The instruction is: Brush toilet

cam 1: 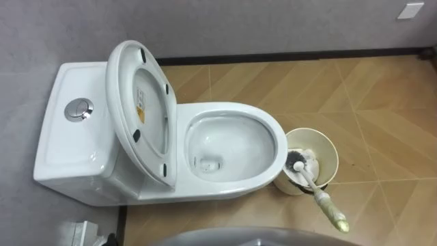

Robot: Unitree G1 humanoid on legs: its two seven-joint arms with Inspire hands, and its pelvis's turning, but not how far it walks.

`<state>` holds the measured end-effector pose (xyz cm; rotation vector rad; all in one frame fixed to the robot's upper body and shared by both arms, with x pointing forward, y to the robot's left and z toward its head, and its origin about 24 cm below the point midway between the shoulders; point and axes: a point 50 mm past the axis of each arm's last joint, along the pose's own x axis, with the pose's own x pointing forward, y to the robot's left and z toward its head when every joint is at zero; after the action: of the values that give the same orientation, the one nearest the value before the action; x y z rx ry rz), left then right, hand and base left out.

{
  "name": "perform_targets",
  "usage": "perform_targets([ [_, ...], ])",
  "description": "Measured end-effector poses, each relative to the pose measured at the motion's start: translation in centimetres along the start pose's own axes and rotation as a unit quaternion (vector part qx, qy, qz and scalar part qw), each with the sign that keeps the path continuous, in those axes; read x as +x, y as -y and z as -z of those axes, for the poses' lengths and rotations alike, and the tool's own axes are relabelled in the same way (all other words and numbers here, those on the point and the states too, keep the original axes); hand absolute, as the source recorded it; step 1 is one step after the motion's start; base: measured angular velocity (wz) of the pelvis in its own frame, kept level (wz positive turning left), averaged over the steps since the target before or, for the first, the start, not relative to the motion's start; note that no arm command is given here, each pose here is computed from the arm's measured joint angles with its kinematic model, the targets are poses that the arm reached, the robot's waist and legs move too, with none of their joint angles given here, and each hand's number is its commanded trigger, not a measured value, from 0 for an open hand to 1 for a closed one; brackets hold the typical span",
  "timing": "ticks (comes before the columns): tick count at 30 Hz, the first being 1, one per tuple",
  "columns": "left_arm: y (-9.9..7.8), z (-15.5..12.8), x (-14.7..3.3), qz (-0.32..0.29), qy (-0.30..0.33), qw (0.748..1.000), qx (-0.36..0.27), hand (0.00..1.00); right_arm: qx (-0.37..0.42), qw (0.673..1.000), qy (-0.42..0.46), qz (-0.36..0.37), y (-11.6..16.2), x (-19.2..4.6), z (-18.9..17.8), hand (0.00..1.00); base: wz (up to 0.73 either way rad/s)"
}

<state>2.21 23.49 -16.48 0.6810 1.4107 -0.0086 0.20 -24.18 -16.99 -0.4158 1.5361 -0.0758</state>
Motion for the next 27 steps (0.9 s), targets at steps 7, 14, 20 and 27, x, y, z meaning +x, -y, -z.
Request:
perform_targets([
  [7,-0.1,-0.3,0.0,0.005,0.005,1.0,0.001,0.0,-0.012,1.0,0.008,0.004,0.2,0.0,-0.6,0.0,0.0],
  [14,-0.1,-0.6,0.1,0.003,0.018,1.0,-0.001,0.0,-0.022,0.998,0.046,0.027,0.7,-0.1,-2.1,0.0,0.0],
  [20,-0.2,-0.9,0.0,0.001,0.037,0.999,-0.003,0.0,-0.006,0.992,0.104,0.065,1.4,-0.4,-4.0,0.0,0.0],
  [27,-0.5,-1.9,0.1,-0.003,0.062,0.998,-0.006,0.0,0.016,0.976,0.19,0.106,2.3,-1.3,-7.6,0.0,0.0],
])
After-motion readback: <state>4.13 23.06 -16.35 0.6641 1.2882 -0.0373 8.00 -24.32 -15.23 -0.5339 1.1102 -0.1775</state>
